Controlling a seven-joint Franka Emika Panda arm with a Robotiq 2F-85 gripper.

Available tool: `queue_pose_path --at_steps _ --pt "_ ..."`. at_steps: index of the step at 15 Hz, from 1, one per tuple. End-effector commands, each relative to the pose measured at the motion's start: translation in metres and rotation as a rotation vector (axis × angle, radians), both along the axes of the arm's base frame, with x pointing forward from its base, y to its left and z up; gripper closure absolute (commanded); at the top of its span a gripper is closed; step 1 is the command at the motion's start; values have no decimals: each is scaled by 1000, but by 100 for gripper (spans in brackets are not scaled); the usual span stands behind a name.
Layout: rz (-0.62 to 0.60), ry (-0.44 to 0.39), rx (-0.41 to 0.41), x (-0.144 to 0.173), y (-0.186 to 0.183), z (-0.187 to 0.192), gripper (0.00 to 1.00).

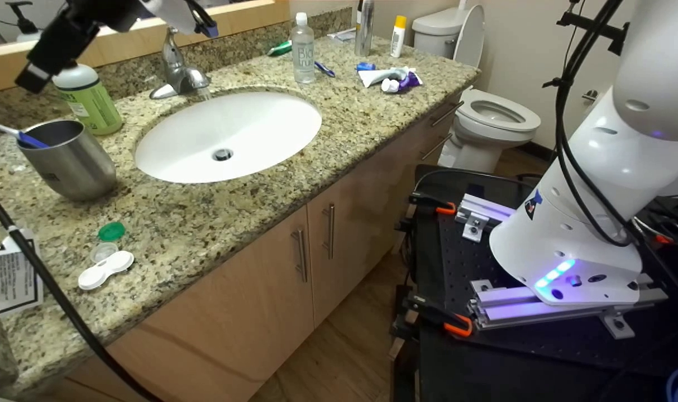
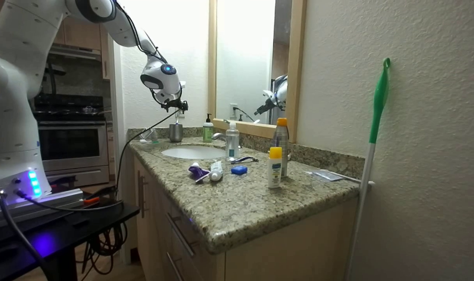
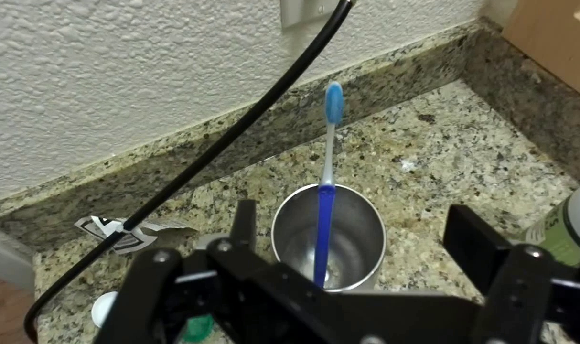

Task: Place the toothbrush in the cup then put it back on the counter

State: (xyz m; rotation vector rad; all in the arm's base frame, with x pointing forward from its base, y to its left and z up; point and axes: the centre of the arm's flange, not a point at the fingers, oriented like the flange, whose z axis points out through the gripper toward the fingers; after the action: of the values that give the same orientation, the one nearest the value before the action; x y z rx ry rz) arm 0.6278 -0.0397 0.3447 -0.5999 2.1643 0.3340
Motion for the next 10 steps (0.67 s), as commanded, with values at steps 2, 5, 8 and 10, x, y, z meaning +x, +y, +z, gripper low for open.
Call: queue_pose_path --at_steps 2,5,8,10 --pt "-8 -14 -23 3 2 -5 0" --pt "-7 -13 -60 24 14 -30 0" --pt "3 -41 -72 40 33 -53 0" --pt "3 -10 -69 22 33 -42 0"
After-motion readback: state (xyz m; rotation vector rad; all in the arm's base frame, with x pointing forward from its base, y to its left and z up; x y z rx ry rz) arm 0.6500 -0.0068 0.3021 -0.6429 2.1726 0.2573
